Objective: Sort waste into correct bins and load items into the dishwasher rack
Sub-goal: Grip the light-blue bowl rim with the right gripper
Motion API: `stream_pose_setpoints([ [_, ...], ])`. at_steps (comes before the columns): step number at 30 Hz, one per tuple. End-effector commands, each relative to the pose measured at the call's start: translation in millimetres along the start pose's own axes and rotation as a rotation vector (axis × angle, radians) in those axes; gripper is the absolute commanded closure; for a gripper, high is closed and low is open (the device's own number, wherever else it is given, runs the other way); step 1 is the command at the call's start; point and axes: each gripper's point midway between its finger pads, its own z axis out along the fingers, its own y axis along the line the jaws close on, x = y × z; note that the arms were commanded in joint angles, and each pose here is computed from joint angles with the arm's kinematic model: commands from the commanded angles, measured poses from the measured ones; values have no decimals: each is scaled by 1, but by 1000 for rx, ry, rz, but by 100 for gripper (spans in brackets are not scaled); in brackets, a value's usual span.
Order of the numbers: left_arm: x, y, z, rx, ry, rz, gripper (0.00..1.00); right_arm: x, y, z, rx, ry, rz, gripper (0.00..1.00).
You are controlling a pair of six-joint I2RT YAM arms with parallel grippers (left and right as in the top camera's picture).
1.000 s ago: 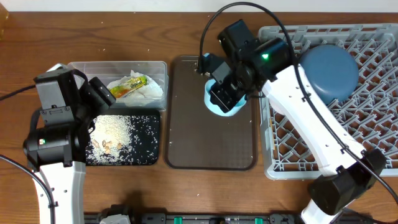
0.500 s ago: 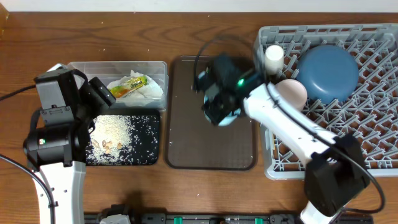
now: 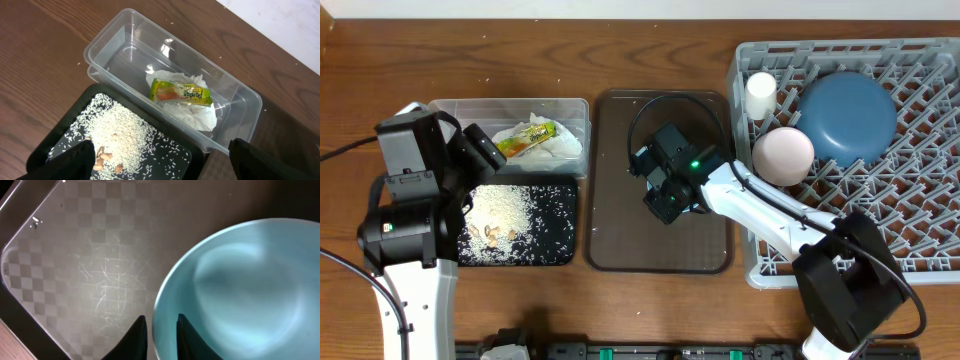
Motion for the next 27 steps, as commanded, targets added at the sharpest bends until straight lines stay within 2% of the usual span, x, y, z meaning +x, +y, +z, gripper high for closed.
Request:
stream_pose_setpoints([
  [1,-4,2,-2,-12,-12,1,12,4,2,2,3,15,2,80],
  [7,-4,2,-2,-12,-11,1,12,11,4,3,1,40,2,81],
  [12,-4,2,-2,-12,-11,1,12,13,6,4,-1,48,-2,86],
  [27,-4,2,-2,-12,-11,1,12,24,8,4,-4,91,0,85],
])
